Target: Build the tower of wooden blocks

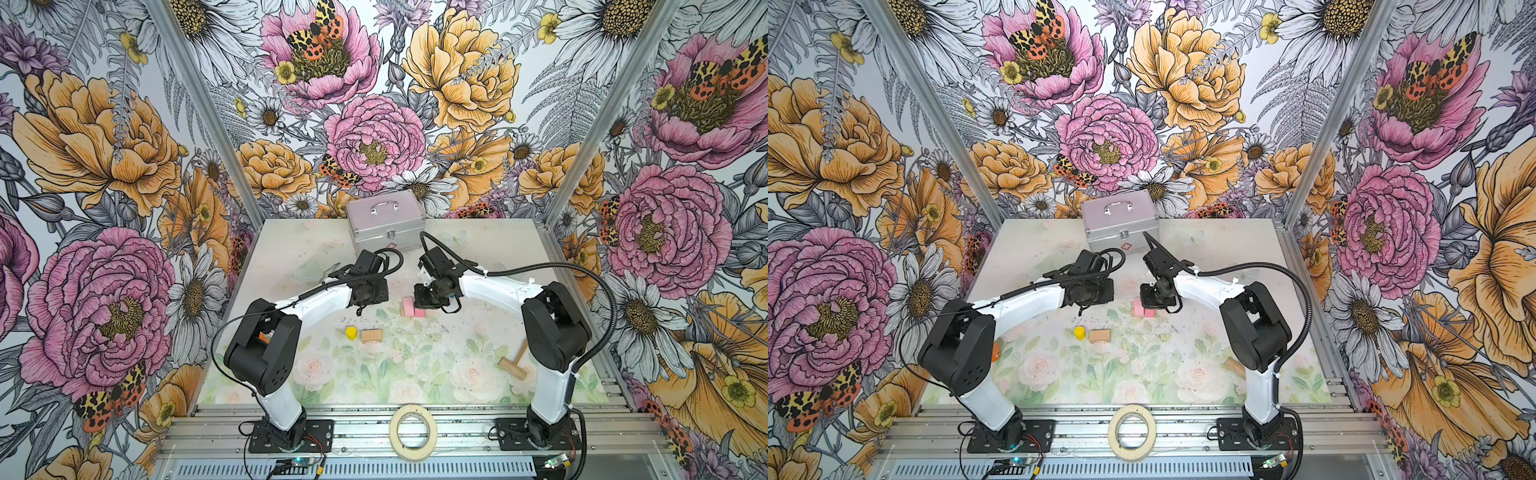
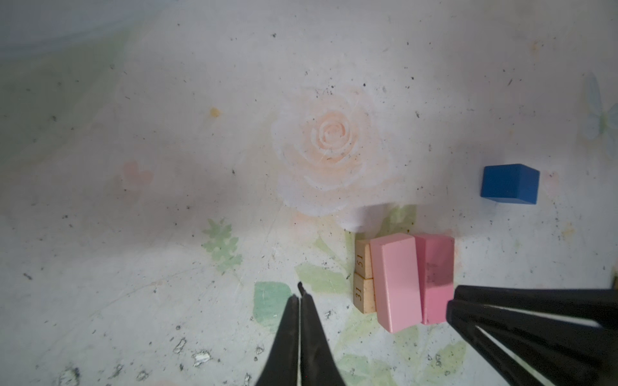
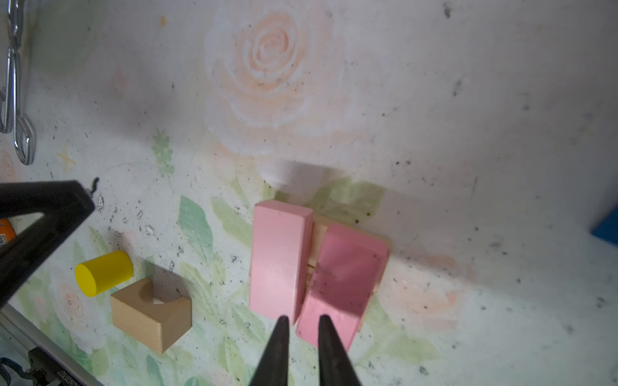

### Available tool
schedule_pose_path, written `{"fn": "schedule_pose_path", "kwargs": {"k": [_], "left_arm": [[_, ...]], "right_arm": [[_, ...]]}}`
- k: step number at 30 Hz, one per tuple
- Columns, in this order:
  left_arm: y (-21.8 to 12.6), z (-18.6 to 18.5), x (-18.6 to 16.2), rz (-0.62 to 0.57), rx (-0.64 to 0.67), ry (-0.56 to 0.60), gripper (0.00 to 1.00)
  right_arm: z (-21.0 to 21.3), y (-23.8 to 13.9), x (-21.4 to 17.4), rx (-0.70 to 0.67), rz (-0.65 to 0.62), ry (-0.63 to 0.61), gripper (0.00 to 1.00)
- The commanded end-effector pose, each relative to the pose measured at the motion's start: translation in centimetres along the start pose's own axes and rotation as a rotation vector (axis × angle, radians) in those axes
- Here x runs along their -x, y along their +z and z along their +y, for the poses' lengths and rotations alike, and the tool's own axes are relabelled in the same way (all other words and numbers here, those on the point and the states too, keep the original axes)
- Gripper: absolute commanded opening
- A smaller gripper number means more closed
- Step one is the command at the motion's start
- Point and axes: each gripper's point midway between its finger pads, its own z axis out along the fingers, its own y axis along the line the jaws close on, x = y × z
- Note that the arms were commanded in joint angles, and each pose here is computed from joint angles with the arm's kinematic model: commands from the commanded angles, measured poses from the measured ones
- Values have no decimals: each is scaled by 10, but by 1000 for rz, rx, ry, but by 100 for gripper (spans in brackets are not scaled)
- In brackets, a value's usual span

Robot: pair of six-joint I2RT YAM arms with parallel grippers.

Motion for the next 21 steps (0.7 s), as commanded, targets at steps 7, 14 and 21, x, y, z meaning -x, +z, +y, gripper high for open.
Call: {"fn": "schedule_pose_path", "kwargs": {"k": [7,14,21], "left_arm": [[8,-39,7,12,-98,35,0],[27,-48,-6,76,-117,38,0],[32,-53,-8,93,-127,40,0]], "right_arm": [[-18,-20,23,29,-117,67,0],[-20,-7,27,57,-114,91,0],[-26,-1,23,45,-101,102,0]]}}
